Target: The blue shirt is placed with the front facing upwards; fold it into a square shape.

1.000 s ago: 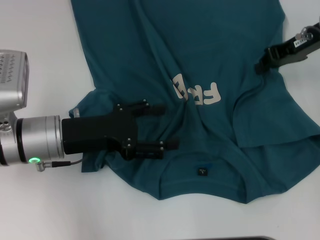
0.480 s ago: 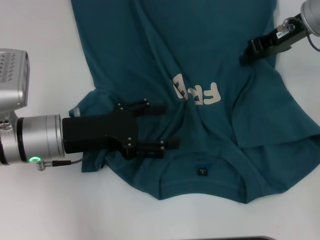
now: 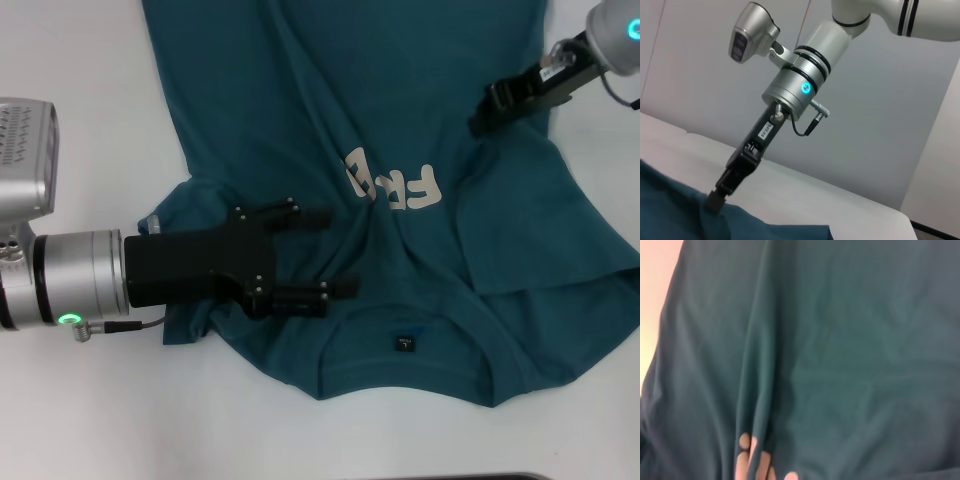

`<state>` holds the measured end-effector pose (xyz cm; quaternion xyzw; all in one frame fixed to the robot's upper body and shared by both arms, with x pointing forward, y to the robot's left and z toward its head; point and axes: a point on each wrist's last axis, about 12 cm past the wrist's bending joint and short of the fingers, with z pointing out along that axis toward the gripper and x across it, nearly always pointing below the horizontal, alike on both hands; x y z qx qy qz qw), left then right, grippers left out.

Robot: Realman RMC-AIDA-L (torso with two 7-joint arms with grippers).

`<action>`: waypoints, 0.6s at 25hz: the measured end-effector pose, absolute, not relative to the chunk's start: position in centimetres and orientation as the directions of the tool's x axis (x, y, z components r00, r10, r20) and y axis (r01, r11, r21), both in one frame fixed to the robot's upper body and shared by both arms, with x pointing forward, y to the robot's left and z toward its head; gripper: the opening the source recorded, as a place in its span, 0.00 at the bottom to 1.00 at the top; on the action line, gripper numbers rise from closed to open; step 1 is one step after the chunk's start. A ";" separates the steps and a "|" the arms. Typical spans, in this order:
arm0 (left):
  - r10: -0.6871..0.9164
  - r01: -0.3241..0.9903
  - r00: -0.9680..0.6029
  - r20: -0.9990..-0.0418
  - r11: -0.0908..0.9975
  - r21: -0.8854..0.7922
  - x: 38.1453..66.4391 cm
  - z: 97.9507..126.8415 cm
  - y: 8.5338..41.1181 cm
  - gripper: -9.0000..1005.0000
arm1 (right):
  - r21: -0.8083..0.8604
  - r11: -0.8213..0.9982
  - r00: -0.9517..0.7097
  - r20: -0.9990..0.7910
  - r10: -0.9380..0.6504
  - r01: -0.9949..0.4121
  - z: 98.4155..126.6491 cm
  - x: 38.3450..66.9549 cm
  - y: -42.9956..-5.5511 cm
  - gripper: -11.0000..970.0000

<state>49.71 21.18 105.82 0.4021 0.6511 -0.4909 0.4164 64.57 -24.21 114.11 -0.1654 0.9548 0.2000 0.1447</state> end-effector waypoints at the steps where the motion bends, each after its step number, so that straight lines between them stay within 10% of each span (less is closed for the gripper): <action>1: 0.115 0.933 -0.330 -0.937 0.194 -0.304 49.7 105.8 21.2 0.90 | 0.334 0.863 -0.903 -0.338 -0.266 -0.379 114.0 64.5 -24.0 0.13; 15: 0.114 0.931 -0.333 -0.936 0.198 -0.307 49.6 105.7 21.3 0.90 | 0.392 0.848 -0.901 -0.382 -0.203 -0.357 114.8 64.7 -24.6 0.39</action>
